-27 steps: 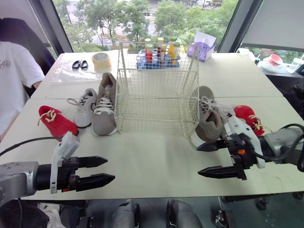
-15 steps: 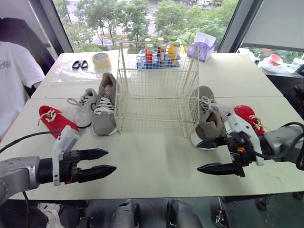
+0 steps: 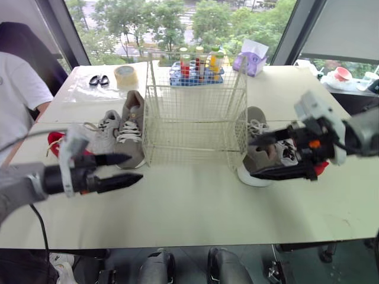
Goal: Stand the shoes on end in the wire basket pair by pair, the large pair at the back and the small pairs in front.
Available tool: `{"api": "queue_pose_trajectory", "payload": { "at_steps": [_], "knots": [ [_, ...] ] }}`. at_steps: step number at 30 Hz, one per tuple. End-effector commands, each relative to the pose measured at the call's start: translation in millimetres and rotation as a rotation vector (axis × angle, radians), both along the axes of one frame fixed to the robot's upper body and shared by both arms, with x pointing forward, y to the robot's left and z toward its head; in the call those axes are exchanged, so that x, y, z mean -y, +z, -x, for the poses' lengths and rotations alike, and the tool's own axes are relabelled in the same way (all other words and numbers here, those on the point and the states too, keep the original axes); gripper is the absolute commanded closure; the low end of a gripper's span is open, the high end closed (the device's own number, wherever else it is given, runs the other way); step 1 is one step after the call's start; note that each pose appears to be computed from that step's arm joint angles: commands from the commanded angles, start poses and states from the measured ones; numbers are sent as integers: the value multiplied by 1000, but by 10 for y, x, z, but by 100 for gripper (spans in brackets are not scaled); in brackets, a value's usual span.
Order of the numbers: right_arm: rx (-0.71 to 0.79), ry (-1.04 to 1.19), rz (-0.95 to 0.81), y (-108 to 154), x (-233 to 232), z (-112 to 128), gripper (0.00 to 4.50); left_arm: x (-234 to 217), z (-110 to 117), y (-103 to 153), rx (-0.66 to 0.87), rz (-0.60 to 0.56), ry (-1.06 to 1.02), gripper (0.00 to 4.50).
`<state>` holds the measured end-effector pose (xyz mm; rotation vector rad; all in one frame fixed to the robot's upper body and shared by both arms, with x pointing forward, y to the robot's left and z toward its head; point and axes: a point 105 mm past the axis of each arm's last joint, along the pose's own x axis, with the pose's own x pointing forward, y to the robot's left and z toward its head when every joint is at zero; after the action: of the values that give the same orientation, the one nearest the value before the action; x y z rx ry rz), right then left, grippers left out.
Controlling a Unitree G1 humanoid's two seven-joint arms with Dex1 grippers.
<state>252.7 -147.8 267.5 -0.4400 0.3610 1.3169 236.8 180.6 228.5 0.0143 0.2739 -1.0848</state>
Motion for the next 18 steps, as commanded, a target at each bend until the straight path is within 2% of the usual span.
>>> {"api": "queue_pose_trajectory", "payload": {
  "at_steps": [1,6,9,12,14,18],
  "knots": [
    [43,35,79,-60,-111,-237,6,146,153,169,30,-34,-123,0],
    [45,76,211,-286,-222,-504,6,313,174,208,67,-48,-188,0],
    [69,60,327,-509,-228,-750,6,446,203,166,82,-29,-214,0],
    [64,74,344,-574,-296,-836,6,508,189,109,82,3,-200,0],
    [72,82,360,-593,-313,-869,58,529,164,68,85,15,-182,0],
    [73,121,392,-600,-302,-822,239,560,160,22,83,33,-168,0]
  ]
}}
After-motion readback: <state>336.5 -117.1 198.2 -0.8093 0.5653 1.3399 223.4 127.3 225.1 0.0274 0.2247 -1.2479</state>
